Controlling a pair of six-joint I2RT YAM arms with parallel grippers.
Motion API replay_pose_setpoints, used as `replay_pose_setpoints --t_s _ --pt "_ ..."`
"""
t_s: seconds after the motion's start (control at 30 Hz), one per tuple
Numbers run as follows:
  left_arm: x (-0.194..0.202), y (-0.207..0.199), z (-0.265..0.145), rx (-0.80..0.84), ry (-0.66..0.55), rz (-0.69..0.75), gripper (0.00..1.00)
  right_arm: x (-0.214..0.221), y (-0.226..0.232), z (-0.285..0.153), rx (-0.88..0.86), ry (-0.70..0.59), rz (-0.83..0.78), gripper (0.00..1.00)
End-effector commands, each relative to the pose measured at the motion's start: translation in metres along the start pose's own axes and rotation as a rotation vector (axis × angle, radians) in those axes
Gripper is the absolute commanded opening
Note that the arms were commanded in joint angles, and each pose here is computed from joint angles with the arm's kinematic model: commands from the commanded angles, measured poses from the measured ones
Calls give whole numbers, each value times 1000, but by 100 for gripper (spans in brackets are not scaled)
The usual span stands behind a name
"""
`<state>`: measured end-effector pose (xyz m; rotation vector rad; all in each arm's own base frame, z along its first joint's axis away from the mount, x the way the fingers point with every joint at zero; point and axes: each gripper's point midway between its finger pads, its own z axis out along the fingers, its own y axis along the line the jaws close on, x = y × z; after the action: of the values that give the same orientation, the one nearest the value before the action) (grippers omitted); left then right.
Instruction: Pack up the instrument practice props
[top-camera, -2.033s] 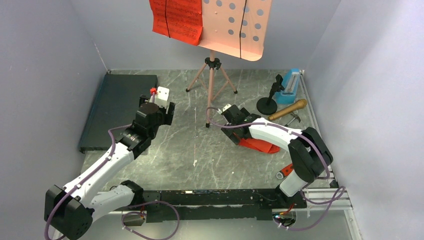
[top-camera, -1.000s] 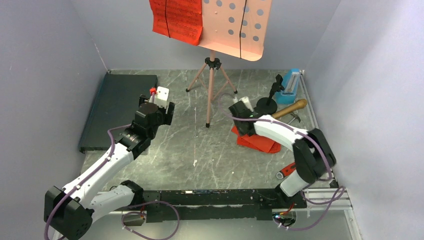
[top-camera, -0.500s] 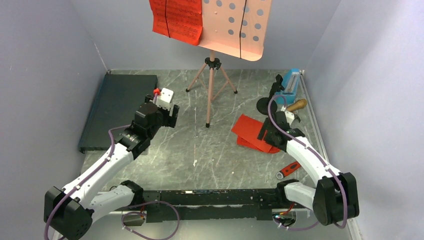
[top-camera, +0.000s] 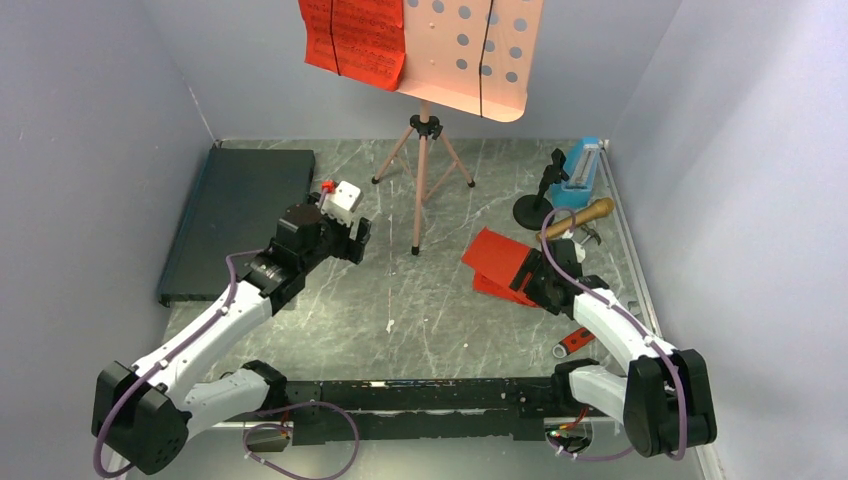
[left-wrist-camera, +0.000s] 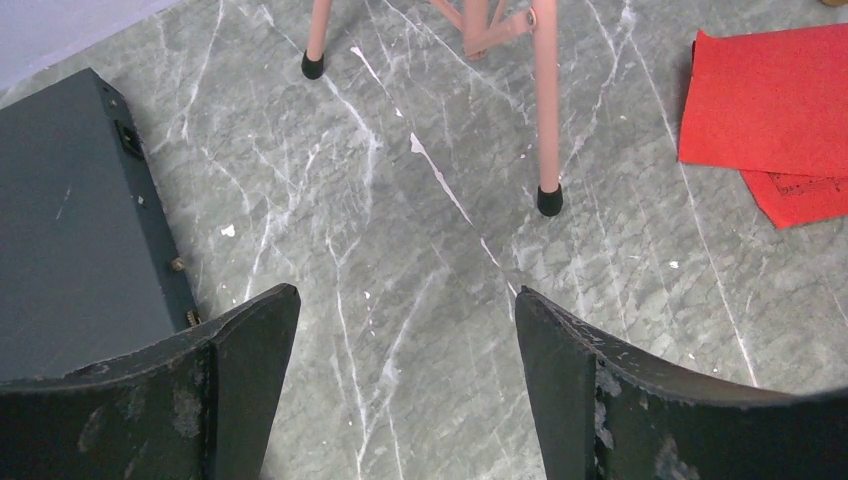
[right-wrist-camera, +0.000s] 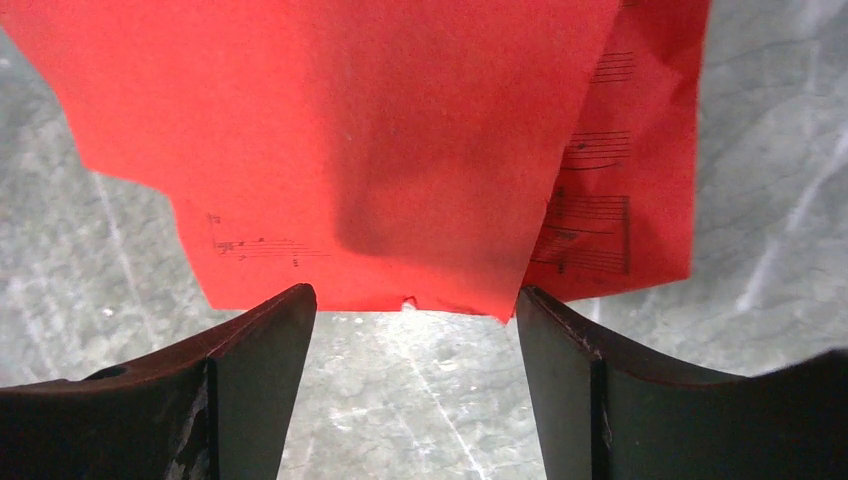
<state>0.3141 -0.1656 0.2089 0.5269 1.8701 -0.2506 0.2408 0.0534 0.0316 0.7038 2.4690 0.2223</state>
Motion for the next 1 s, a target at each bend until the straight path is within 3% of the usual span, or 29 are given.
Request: replay_pose_setpoints --t_s 0.0,0.37,0.67,0.8,0.97 --pt "-17 -6 2 30 -46 -3 85 -25 36 -9 -167 -79 36 76" --pt "-14 -6 5 31 -34 -4 84 -69 83 -31 -366 -147 151 63" --pt "-14 -8 5 41 -34 -3 84 -150 99 -36 -446 -328 241 66" --pt "-14 -8 5 38 -30 -1 85 -188 88 -31 -358 -412 210 73" --pt "-14 -4 4 18 -29 10 84 -196 96 -39 -327 -399 -6 75"
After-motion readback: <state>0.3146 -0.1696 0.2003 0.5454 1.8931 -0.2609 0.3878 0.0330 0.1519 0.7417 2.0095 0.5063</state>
